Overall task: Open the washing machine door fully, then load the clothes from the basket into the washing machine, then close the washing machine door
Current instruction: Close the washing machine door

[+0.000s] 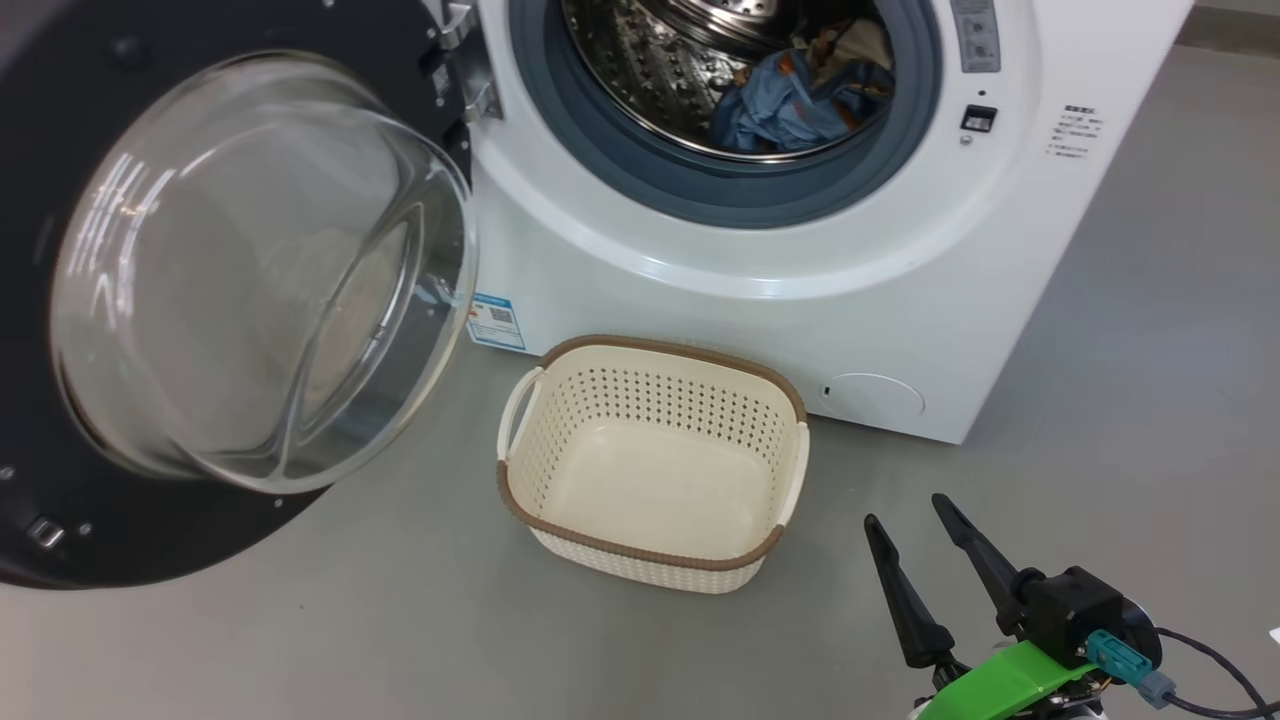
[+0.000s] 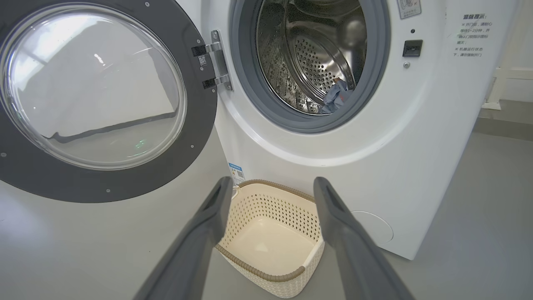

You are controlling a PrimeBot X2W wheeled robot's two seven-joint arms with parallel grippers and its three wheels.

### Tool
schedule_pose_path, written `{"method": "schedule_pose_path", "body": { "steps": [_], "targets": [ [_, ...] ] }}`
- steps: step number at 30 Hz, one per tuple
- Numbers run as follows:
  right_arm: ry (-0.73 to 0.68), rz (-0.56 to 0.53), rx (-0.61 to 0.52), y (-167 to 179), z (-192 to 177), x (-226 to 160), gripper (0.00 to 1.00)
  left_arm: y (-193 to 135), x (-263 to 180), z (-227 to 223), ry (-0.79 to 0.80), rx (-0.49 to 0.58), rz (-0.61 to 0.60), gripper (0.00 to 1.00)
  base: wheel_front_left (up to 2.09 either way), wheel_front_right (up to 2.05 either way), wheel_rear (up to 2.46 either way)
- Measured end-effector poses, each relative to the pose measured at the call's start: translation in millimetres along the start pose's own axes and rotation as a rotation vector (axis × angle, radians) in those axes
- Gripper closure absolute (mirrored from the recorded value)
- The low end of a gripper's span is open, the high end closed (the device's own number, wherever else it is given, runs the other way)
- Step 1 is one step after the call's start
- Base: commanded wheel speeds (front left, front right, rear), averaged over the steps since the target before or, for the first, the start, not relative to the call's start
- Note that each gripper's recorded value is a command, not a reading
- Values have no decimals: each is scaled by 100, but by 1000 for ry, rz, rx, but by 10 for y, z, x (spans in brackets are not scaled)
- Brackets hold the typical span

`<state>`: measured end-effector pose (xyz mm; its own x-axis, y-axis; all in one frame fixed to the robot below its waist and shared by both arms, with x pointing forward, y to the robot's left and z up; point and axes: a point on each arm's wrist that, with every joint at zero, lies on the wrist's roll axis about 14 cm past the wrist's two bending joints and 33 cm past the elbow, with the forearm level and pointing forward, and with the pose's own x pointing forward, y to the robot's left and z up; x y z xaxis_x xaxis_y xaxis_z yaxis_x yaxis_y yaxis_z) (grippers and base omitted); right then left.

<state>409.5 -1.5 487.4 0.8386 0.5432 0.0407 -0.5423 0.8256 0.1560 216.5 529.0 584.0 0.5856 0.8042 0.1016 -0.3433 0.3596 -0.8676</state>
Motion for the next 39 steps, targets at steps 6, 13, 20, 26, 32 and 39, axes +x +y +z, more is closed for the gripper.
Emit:
{"method": "schedule_pose_path", "body": {
  "steps": [6, 13, 20, 26, 32, 39],
  "targets": [
    [11, -30, -12, -128, -26, -80, 0, 136, 129, -233, 105, -108, 69, 100, 0, 0, 0],
    [21, -51, -19, -214, -50, -141, 0, 239, 135, -503, 202, -183, 115, 100, 0, 0, 0],
    [27, -64, -17, -259, -73, -168, 0, 191, 146, -704, 270, -295, 108, 100, 0, 0, 0],
    [32, -70, -15, -279, -91, -178, 0, 171, 117, -843, 336, -346, 103, 100, 0, 0, 0],
    [32, -70, -14, -275, -91, -177, 0, 91, 68, -942, 418, -399, 73, 100, 0, 0, 0],
    [35, -66, -9, -261, -102, -168, 0, -40, -93, -1060, 566, -423, 10, 100, 0, 0, 0]
  ]
}}
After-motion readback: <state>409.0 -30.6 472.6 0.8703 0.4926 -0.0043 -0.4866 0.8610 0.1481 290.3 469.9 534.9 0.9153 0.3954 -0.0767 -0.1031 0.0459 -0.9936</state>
